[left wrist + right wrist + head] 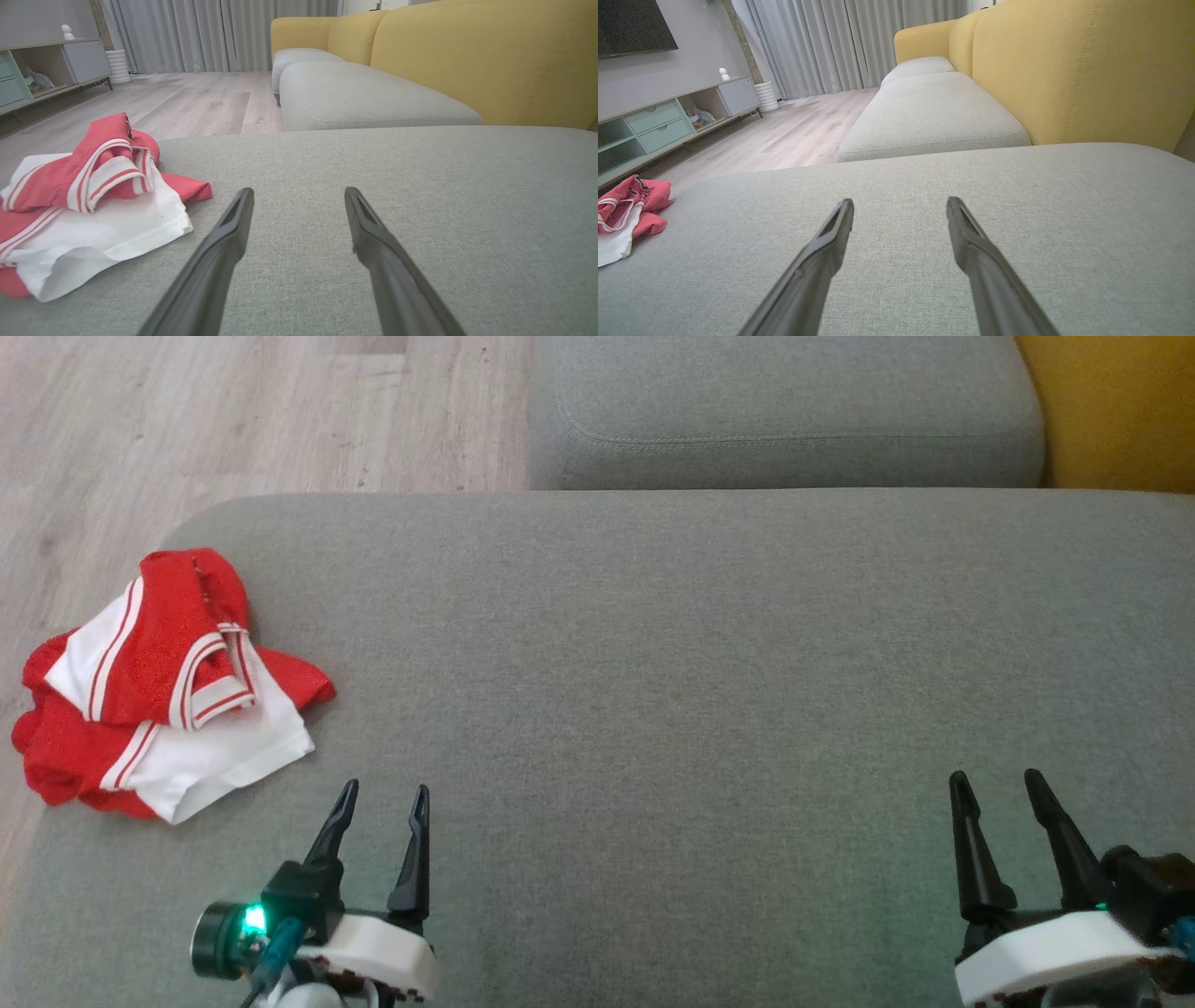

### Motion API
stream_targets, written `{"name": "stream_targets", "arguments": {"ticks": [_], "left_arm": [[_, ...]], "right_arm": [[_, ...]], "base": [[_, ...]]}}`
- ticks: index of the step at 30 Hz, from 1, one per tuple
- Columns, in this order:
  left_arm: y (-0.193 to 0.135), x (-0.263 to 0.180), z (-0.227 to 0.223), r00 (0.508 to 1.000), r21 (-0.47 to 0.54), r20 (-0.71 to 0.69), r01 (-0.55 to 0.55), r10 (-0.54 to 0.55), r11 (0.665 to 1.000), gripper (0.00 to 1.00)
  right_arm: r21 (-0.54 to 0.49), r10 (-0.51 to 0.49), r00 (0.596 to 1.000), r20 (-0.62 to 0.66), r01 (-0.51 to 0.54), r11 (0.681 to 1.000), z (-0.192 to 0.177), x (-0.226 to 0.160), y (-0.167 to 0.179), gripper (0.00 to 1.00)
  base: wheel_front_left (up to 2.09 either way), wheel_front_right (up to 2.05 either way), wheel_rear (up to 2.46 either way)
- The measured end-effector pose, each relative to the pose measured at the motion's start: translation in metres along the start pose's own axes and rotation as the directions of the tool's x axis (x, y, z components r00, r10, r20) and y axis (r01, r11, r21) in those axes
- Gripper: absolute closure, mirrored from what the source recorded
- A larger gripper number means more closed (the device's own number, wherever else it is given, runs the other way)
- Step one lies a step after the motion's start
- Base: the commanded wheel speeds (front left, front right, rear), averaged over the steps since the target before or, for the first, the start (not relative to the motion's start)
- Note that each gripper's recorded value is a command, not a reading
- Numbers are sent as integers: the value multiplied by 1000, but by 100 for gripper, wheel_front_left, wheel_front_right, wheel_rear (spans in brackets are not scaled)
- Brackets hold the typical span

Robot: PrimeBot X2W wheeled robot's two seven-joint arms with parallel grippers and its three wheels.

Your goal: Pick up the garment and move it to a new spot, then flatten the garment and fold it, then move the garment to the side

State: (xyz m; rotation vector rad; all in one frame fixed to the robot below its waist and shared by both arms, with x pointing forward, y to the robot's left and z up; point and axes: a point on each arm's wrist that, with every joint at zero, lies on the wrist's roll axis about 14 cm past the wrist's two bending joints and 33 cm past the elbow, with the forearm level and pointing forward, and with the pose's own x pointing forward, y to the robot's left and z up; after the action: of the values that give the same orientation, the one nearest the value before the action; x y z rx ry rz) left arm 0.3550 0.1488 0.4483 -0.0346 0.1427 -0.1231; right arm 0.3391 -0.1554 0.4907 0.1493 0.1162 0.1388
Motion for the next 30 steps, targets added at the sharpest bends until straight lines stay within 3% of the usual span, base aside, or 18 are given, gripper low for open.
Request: {"name": "stream_targets", "arguments": {"ticks": [7,14,30], "left_arm": [[18,-6,0,997,2,3,-74,74,997,0],[55,-21,11,977,-9,50,-206,206,978,0],[141,-88,26,838,-83,101,-530,536,844,0]], "right_arm": [[-16,44,999,1,-44,999,3,9,13,0],[-30,155,988,-11,-155,987,4,29,46,0],[-50,442,896,-41,-444,895,-1,76,148,0]], "base": [[0,0,0],[0,0,0],[0,0,0]]}}
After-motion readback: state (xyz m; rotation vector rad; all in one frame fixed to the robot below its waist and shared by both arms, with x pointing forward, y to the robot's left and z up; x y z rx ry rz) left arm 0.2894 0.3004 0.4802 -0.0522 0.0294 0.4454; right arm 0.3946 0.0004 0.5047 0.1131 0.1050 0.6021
